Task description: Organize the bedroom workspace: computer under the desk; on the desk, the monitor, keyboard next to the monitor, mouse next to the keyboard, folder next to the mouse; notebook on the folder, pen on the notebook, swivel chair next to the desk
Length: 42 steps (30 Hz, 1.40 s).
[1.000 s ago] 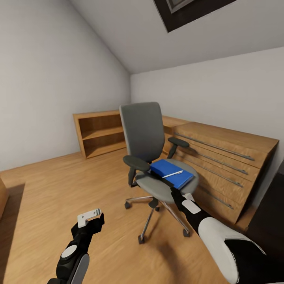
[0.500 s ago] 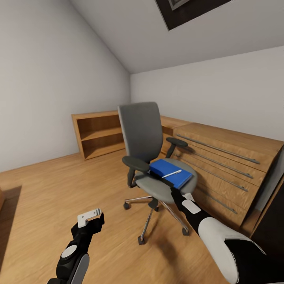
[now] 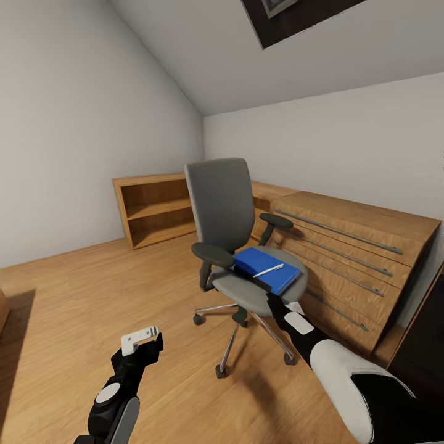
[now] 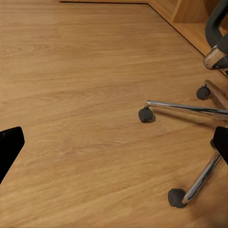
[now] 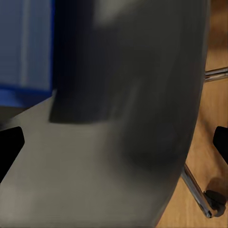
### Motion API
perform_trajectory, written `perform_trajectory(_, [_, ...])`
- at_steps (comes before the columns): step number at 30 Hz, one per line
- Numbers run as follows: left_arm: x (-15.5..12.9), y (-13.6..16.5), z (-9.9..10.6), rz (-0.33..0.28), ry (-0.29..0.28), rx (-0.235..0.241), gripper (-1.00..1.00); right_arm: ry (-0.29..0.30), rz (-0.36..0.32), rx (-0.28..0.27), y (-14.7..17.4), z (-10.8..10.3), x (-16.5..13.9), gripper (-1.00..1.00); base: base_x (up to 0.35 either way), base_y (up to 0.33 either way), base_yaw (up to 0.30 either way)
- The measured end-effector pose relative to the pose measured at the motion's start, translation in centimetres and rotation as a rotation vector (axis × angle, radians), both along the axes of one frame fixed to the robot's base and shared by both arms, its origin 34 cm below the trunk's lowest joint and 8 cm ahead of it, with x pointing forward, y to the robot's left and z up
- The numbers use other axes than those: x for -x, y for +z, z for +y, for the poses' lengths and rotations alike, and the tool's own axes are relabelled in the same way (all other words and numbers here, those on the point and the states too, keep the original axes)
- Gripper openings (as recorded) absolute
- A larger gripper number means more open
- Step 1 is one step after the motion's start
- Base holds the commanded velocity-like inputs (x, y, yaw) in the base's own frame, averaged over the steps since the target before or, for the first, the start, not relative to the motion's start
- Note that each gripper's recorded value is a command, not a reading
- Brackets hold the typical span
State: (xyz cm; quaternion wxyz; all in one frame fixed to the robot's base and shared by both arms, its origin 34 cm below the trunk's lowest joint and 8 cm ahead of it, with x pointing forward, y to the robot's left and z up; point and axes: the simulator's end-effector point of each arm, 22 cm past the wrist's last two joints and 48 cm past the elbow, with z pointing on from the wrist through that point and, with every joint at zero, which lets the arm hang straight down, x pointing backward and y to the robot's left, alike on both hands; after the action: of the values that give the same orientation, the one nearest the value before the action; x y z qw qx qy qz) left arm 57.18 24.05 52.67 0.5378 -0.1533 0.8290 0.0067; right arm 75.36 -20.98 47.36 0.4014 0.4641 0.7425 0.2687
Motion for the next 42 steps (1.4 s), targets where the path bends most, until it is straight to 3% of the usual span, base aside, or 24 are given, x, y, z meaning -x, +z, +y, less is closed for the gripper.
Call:
perform_trajectory(23, [0.1,1.9,0.0,-0.036,0.000,0.000,1.00,0.000,-0.031,0.001,2.3,0.1,0.0,1.00,-0.004,0.000,0.000])
perform_trajectory(42, [0.1,1.8,0.1,-0.033,-0.001,-0.001,1.00,0.023,-0.033,0.021,2.4,0.9,0.1,1.00,-0.270,0.000,0.000])
